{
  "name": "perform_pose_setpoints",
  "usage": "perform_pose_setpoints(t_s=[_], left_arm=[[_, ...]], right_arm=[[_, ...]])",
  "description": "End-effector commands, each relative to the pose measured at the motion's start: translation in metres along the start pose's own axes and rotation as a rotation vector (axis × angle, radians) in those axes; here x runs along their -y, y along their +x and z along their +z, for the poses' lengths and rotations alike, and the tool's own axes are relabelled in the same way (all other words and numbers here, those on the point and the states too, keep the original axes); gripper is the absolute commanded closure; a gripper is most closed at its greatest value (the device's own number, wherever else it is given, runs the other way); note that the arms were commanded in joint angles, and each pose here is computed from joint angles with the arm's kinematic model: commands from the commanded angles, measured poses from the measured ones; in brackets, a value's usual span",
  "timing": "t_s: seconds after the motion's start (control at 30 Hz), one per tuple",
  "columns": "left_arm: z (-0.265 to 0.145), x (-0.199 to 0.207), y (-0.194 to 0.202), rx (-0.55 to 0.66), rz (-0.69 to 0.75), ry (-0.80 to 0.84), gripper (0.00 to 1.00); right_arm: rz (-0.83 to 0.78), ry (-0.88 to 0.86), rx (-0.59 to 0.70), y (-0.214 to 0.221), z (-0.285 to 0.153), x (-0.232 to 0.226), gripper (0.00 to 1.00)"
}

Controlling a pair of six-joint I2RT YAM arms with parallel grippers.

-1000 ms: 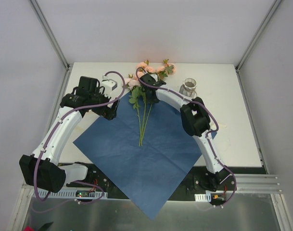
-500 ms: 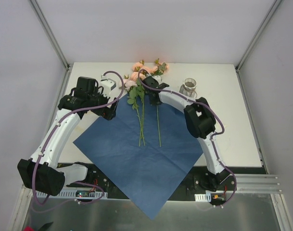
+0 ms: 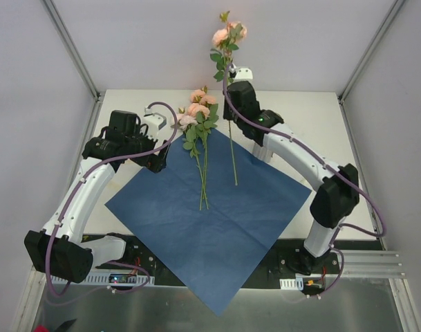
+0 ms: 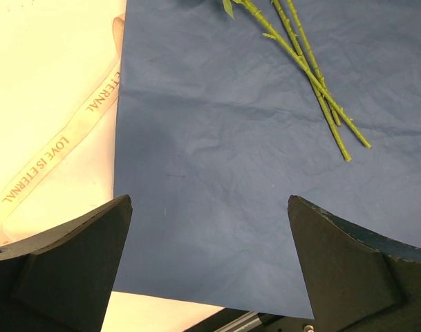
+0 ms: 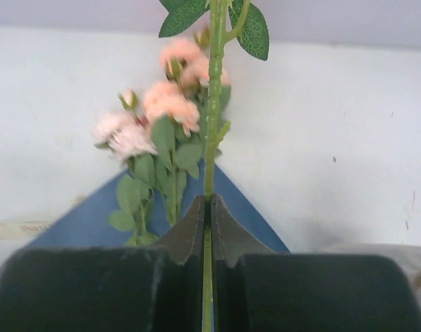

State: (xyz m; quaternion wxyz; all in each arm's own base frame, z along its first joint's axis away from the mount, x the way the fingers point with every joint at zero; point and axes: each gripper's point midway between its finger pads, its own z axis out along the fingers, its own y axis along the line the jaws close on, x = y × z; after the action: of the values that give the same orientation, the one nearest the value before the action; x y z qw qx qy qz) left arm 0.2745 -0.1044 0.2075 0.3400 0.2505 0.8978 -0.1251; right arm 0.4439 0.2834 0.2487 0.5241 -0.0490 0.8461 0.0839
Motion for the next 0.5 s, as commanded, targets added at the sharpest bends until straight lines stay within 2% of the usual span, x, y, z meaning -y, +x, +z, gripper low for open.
perform_pose_setpoints(t_s=[0.0, 0.07, 0.1, 0.13, 0.3, 0.47], left_arm=[[-0.007, -0.001, -0.003, 0.028, -0.008, -0.014, 0.05], [-0.008, -0.001, -0.003, 0.030, -0.009, -0.013, 0.05], [-0.008, -0.001, -0.003, 0.030, -0.008, -0.012, 0.05], [-0.008, -0.001, -0.003, 0.030, -0.008, -0.014, 0.05], [-0.007, 0.000, -0.001, 0.029, -0.008, -0.009, 0.05], [-0.005, 0.000, 0.001, 0.020, -0.012, -0.003, 0.05]], right_arm=[[0.013, -0.099, 0.257, -0.087, -0.046, -0.005, 0.99], [0.008, -0.095, 0.354, -0.114, -0.070, 0.003, 0.99], [0.023, -0.100, 0.458, -0.139, -0.082, 0.004, 0.99], [-0.013, -0.083, 0.522, -0.152, -0.096, 0.013, 0.99], [0.001, -0.030, 0.868, -0.234, -0.153, 0.048, 0.99], [-0.043, 0.042, 1.024, -0.273, -0.190, 0.074, 0.99]])
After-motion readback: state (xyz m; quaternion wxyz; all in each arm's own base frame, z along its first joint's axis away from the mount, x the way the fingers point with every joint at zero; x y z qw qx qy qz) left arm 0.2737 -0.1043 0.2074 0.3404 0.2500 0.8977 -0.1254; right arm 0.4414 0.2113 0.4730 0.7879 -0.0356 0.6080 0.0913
